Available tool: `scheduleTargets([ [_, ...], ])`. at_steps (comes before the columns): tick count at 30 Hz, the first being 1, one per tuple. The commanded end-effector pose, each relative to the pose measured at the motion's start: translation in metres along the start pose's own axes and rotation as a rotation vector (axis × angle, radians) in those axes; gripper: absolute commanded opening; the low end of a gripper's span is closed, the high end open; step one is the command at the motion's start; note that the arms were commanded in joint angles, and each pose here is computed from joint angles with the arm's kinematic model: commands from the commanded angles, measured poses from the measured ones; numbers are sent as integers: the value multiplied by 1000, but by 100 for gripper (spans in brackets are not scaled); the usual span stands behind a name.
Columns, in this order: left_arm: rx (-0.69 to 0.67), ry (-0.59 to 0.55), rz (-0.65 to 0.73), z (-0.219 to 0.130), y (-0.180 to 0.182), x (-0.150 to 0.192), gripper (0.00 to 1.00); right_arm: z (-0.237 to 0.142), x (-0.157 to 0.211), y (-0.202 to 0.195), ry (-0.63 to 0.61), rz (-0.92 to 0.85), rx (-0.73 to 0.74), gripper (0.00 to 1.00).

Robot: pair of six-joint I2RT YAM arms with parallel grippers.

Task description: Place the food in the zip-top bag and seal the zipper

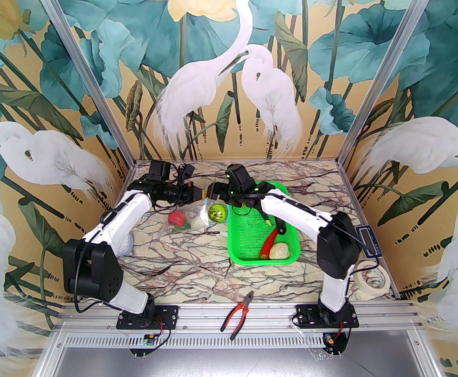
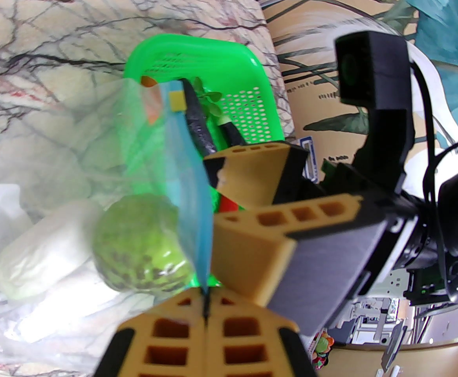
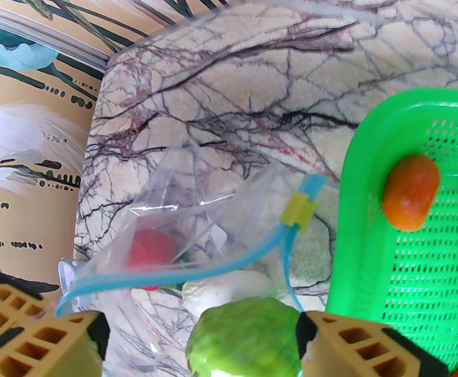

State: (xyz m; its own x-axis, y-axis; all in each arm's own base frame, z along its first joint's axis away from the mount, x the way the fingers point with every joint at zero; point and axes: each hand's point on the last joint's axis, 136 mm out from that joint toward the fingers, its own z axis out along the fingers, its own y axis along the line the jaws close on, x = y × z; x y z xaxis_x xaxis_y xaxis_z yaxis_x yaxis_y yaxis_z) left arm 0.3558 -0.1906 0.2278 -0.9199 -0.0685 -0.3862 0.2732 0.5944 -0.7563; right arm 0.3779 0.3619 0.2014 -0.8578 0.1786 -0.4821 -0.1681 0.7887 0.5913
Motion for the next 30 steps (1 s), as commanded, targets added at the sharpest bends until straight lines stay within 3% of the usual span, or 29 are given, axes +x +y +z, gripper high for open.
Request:
scheduleTargets([
  [1, 83, -29, 47, -8, -28, -13, 0, -33, -8, -19, -41, -34, 56, 75],
  [5, 125, -52, 61, -16, -43, -20, 0, -44, -2, -39, -34, -39, 75, 55],
  [8, 133, -67, 71, -22, -49, -25, 0, -44, 4, -45, -9, -52, 66, 47],
  [15, 140, -71, 68, -25, -51, -27, 0, -19, 15, -42, 63, -65, 14, 37],
  [24, 142, -83, 73, -31, -54, -28, 0, -8, 15, -70, 34, -13, 82, 35],
  [30, 142, -82, 68, -30, -53, -28, 0, -2, 26, -68, 74, 0, 41, 32],
])
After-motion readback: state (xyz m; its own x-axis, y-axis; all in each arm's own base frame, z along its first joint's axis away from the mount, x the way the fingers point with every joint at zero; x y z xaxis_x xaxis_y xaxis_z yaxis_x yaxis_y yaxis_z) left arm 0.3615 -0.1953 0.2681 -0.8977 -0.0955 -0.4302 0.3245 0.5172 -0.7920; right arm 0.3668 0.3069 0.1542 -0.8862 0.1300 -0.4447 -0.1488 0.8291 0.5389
